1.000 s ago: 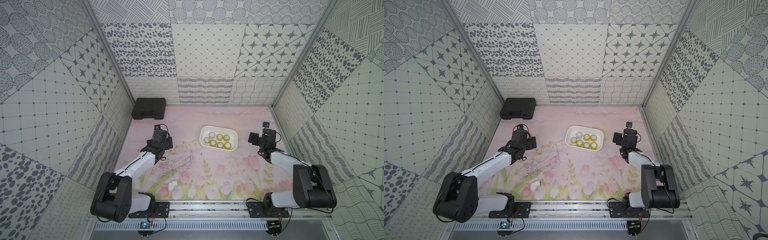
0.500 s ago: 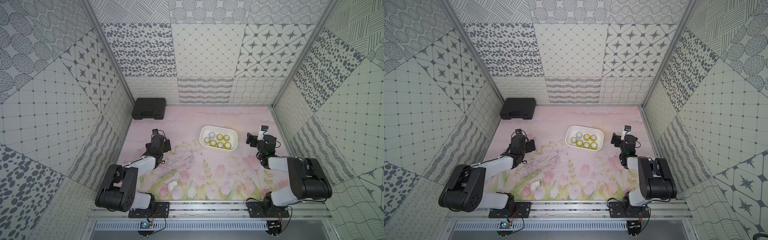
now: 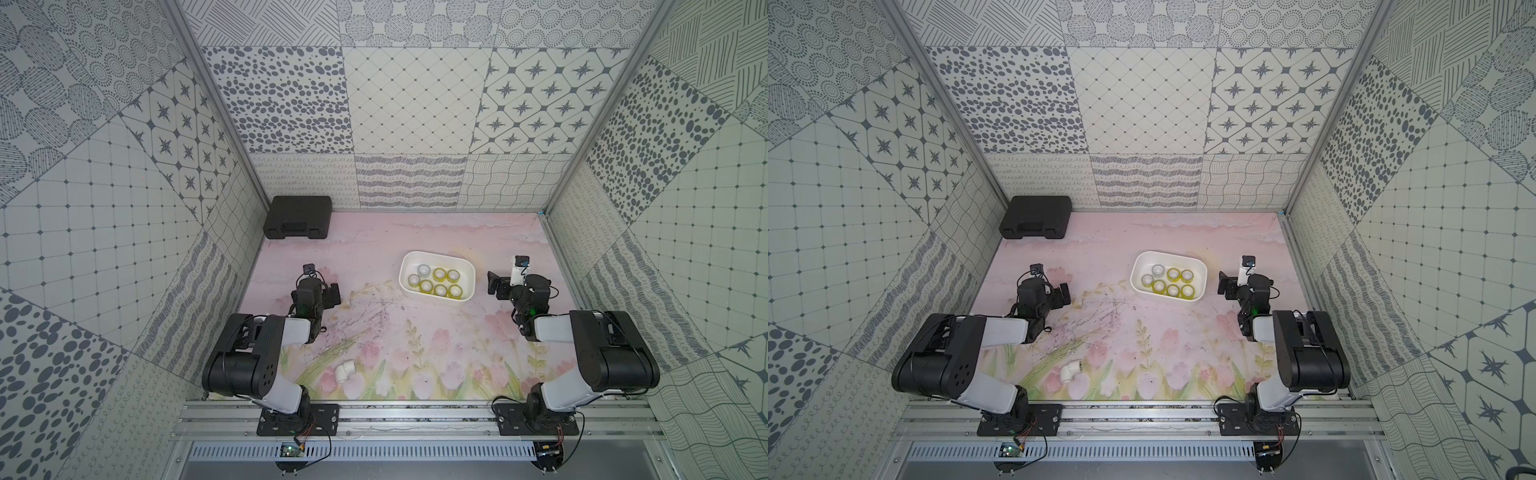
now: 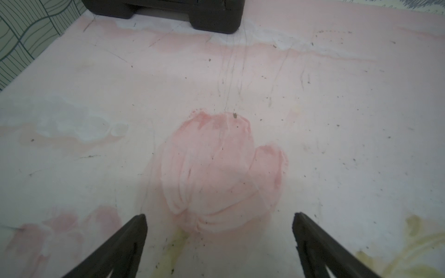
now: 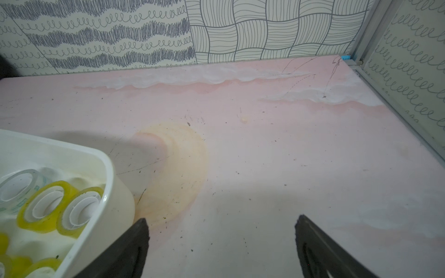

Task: Put the transparent tape into the storage box
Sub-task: Reset both arms

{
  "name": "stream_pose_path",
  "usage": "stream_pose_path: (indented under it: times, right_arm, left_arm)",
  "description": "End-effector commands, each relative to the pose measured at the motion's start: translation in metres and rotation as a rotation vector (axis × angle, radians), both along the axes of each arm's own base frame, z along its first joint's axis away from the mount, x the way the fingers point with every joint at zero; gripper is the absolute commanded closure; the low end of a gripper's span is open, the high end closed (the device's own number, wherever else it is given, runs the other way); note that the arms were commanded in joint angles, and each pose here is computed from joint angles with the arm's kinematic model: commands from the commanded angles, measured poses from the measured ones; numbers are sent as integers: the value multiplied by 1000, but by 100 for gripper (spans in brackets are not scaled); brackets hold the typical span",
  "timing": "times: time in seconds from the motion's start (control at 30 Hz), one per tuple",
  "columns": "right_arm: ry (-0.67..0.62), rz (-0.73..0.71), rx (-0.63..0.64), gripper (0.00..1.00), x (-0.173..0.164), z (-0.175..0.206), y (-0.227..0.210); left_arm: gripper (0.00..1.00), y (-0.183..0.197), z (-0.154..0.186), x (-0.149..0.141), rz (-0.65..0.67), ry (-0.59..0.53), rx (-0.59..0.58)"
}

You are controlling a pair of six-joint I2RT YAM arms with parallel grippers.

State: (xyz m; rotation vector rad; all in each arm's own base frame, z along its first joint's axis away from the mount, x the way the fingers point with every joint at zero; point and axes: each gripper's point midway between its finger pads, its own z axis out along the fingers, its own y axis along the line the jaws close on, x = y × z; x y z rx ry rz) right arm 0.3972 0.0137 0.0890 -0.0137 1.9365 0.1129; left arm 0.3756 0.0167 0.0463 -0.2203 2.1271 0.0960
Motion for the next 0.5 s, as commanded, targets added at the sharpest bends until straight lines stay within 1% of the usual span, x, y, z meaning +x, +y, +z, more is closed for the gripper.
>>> stream_pose_path:
  times: [0.0,0.03,0.1,0.13,0.2,0.47]
  right_arm:
    - [-63,25,-6,4,8,17,4]
    - [-64,26,-6,4,8,17,4]
    - [-63,25,-7,3,8,17,4]
    - [-64,28,-9,4,8,17,4]
    - [-62,25,-10,4,8,16,4]
    - [-57,14,-18,3,8,16,3]
  left_arm:
    - [1,-16,34,20,-107,-182,1]
    - [1,-17,32,20,-113,-157,-11]
    - [1,-17,33,21,-117,-177,1]
    - [1,-17,32,20,-114,-160,-7]
    - [1,-18,33,22,-113,-169,12]
    - [1,-18,32,21,-112,-161,5]
